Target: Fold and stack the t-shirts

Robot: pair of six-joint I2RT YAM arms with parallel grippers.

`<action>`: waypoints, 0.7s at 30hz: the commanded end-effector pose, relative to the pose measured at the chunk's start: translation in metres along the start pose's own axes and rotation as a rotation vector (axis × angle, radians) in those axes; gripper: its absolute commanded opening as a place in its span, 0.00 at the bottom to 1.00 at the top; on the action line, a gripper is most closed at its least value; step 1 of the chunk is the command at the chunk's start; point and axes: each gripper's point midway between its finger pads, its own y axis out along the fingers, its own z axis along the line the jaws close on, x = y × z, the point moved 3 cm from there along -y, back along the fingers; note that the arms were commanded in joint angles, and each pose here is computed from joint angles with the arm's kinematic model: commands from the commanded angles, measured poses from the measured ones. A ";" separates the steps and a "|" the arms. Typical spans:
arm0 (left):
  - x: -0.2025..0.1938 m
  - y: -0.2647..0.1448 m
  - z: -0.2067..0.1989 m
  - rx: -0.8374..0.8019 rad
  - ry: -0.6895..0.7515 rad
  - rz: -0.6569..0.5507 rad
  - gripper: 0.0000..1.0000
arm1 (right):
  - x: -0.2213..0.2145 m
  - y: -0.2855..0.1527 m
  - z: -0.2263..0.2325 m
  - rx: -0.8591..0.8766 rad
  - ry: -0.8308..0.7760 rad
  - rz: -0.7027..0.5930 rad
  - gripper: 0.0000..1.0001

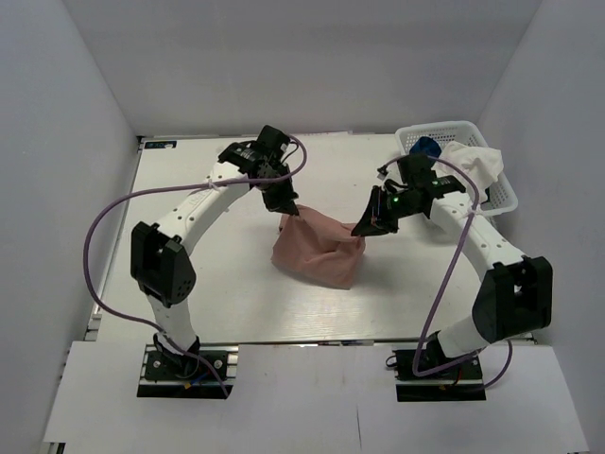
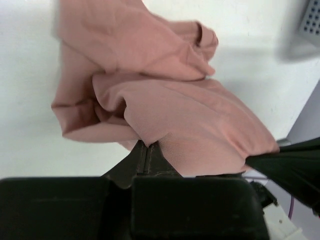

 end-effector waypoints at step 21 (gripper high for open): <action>0.121 0.074 -0.004 0.011 -0.048 -0.202 1.00 | 0.118 0.044 -0.063 -0.007 0.087 -0.095 0.73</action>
